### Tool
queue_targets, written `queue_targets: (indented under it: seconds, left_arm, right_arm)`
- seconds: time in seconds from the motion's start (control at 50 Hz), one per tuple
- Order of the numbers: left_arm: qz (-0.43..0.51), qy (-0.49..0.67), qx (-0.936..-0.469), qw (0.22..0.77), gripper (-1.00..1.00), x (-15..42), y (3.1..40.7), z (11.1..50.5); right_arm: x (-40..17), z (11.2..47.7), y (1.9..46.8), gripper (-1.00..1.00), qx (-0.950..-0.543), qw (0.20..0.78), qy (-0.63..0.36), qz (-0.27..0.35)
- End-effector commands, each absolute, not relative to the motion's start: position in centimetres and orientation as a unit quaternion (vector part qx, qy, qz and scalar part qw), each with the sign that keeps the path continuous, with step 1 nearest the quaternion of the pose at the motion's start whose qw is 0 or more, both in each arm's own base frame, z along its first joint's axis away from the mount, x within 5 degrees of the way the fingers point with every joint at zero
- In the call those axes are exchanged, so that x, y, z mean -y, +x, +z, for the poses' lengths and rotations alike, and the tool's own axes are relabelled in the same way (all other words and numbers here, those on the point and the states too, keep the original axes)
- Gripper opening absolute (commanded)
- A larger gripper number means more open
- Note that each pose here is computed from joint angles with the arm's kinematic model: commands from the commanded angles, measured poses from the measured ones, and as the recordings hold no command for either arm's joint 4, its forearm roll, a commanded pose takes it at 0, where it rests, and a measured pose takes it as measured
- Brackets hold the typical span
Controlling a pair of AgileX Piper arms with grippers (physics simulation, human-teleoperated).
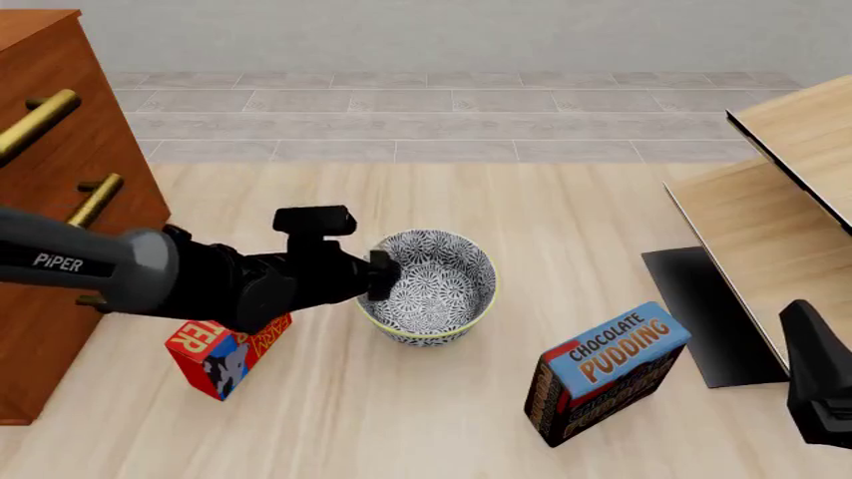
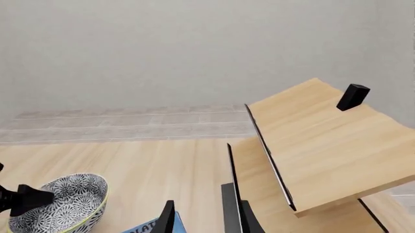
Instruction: Close the top drawer of the cabinet and put the bowl on top of it.
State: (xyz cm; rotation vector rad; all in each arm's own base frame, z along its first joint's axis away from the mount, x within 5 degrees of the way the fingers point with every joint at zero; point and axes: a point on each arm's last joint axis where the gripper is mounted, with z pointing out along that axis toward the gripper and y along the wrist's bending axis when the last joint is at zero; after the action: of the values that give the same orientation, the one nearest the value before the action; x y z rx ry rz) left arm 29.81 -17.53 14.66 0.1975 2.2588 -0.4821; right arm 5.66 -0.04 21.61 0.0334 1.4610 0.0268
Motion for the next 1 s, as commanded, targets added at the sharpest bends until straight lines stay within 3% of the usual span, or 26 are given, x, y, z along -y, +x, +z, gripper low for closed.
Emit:
queue_targets:
  seconds: [0.02, 0.34, 0.36, 0.7, 0.94, 1.0]
  left_arm:
    - [-0.193, 0.078, -0.895, 0.396, 1.0, 18.0, 29.9, 13.8]
    - [-0.189, 0.076, -0.901, 0.384, 1.0, 18.0, 29.9, 12.5]
    - [-0.187, 0.076, -0.901, 0.384, -1.0, 17.9, 30.0, 12.5]
    - [-0.191, 0.08, -0.896, 0.393, -1.0, 17.8, 29.7, 13.7]
    - [-0.226, 0.082, -0.886, 0.396, -1.0, 19.3, 27.5, 15.8]
    - [-0.228, 0.06, -0.895, 0.378, -1.0, 19.2, 27.6, 15.3]
  right_arm:
    - [0.0, 21.6, 5.7, 1.0, -0.668, 0.744, 0.016, 0.012]
    - [0.0, 21.6, 5.7, 1.0, -0.669, 0.743, 0.013, 0.013]
    - [0.0, 21.6, 5.7, 1.0, -0.669, 0.743, 0.013, 0.013]
    - [0.0, 21.6, 5.7, 1.0, -0.668, 0.744, 0.015, 0.013]
    - [0.0, 21.6, 5.7, 1.0, -0.667, 0.745, 0.015, 0.013]
    - [0.0, 21.6, 5.7, 1.0, -0.667, 0.745, 0.016, 0.013]
